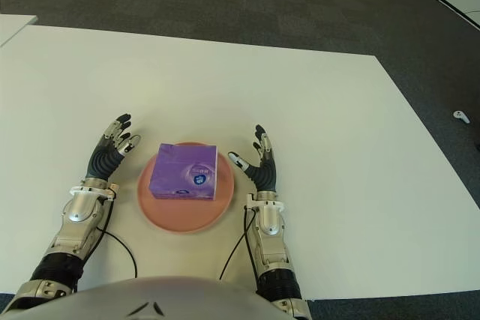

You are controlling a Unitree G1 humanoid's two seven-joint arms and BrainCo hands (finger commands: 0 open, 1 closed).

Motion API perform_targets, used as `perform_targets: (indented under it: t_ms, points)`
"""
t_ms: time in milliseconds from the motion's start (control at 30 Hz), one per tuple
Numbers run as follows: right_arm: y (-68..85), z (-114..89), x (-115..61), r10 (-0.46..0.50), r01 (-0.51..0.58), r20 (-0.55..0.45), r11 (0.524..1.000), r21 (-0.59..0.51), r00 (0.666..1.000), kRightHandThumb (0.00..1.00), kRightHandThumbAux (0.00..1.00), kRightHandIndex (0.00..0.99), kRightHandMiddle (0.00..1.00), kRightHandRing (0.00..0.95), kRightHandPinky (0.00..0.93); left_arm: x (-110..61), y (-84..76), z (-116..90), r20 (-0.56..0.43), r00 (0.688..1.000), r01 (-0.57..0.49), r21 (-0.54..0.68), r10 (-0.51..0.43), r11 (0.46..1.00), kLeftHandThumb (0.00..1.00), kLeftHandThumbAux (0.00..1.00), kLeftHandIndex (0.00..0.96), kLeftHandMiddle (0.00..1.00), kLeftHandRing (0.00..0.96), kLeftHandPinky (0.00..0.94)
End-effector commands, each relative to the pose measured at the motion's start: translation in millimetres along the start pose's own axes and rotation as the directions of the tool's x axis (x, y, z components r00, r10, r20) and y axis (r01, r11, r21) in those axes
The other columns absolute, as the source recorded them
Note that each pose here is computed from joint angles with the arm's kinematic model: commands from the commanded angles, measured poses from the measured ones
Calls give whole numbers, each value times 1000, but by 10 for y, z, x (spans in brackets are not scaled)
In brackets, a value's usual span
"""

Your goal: Put the tissue paper into the plate.

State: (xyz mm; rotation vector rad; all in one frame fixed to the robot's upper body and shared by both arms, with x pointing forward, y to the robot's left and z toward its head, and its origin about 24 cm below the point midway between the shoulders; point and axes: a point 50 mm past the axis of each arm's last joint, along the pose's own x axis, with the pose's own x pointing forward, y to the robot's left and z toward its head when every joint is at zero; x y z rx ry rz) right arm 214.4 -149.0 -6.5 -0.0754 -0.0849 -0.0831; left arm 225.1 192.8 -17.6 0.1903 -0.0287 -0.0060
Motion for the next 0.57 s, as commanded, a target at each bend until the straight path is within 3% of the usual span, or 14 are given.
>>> perform_targets:
  t_ms: [33, 567]
  points:
    - [-24, -247, -210, -16, 17, -157, 1000, 7, 988, 50, 721, 0, 0, 0, 0, -203, -47, -249, -137, 991, 9, -18, -11, 1000, 0, 527, 0, 0, 0, 0]
    - [-13, -238, -193, -15, 17, -148, 1000, 11, 989, 33, 733, 0, 0, 0, 0, -192, -52, -247, -142, 990, 10, -18, -13, 1000, 0, 537, 0, 0, 0, 0]
